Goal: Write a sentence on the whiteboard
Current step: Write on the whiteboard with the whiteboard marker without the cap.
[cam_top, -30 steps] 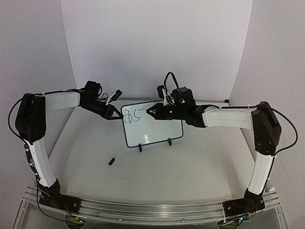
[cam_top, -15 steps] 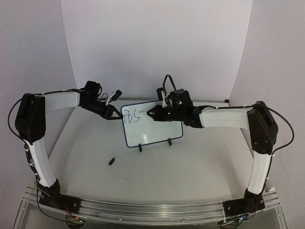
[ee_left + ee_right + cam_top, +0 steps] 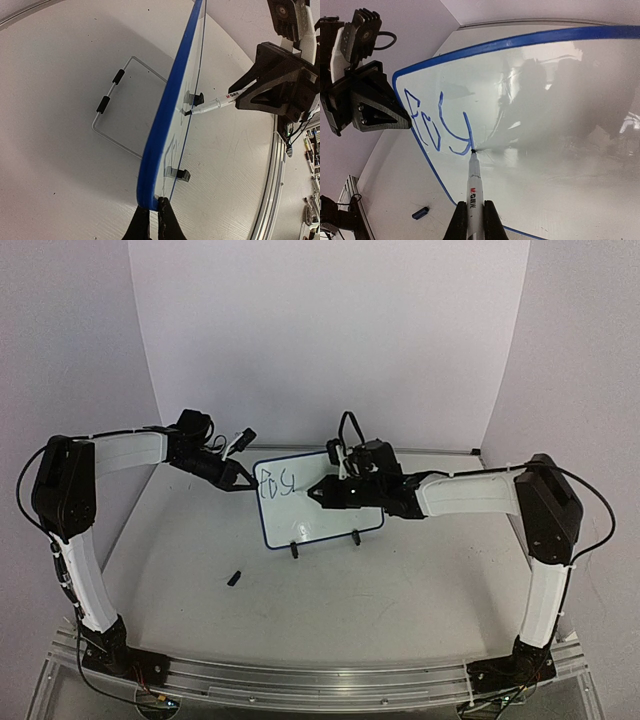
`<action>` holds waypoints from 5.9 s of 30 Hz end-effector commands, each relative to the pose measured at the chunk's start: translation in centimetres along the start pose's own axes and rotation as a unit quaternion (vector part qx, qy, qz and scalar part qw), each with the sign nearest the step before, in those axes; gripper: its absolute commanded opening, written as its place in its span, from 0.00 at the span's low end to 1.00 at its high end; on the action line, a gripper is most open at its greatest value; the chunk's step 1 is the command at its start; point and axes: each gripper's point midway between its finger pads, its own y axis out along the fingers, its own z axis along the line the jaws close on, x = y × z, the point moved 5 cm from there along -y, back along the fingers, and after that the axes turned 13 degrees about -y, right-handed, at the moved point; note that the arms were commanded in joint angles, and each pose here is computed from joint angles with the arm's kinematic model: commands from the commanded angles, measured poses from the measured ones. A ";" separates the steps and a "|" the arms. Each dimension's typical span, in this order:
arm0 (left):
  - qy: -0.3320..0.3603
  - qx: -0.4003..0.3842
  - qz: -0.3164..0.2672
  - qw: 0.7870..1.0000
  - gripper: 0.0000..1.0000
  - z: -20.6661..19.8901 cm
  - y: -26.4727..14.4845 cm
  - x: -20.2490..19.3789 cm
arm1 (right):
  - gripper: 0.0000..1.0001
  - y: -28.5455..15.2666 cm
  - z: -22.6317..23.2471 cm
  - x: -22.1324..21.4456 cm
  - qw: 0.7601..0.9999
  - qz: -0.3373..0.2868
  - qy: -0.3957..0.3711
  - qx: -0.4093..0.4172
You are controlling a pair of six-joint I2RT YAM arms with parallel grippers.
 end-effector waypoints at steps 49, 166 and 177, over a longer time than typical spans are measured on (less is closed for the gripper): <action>0.049 0.023 -0.019 0.998 0.00 -1.3 -1.5 1.4 | 0.00 -0.2 1.2 4.8 0.997 -0.068 -0.019 -0.031; 0.049 0.024 -0.018 0.998 0.00 -1.3 -1.5 1.4 | 0.00 -1.5 -1.3 -0.3 0.999 -0.009 0.008 -0.035; 0.049 0.024 -0.018 0.998 0.00 -1.3 -1.5 1.4 | 0.00 -3.2 -0.7 3.2 0.997 -0.060 -0.006 -0.050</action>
